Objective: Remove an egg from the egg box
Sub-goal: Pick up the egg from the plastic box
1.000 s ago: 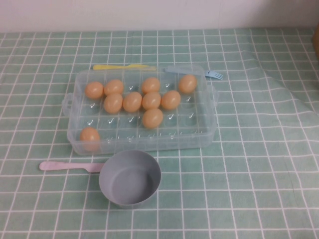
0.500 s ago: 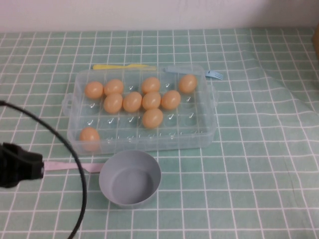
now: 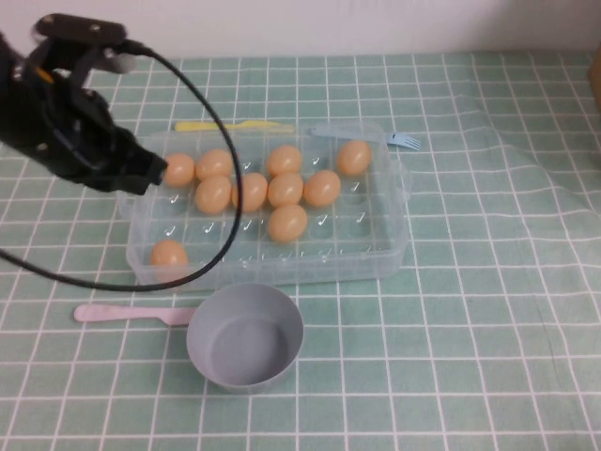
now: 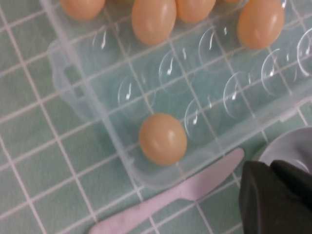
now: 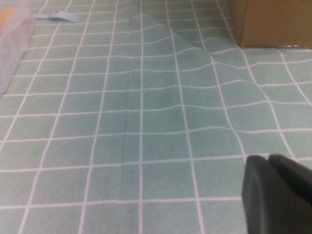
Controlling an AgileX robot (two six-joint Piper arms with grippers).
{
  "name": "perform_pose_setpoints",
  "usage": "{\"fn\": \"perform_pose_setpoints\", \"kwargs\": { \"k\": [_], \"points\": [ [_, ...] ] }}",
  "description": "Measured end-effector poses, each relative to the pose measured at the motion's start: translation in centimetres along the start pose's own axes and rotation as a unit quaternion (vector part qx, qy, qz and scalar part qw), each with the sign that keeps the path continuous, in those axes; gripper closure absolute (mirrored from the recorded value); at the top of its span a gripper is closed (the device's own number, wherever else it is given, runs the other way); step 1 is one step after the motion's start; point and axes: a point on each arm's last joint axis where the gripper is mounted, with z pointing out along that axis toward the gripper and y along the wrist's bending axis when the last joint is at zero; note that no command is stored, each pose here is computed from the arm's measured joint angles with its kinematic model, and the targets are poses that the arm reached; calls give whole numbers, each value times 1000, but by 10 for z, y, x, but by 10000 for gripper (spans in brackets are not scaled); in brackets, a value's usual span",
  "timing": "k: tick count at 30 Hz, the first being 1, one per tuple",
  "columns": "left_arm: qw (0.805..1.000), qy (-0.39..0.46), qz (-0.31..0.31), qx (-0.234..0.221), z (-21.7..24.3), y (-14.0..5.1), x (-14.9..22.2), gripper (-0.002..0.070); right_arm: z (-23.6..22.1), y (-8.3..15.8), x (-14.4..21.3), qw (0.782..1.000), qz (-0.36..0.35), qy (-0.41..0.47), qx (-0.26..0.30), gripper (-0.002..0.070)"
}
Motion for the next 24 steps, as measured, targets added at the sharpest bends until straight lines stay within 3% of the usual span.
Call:
{"fn": "perform_pose_setpoints", "kwargs": {
  "k": [10,18,24],
  "points": [
    [996,53,76,9,63,-25,-54,679,0,0,0,1000,0,0,0,694],
    [989,94,114,27,102,-51,-59,679,0,0,0,1000,0,0,0,694],
    [987,101,125,20,106,-54,-60,679,0,0,0,1000,0,0,0,694]
  ]
}}
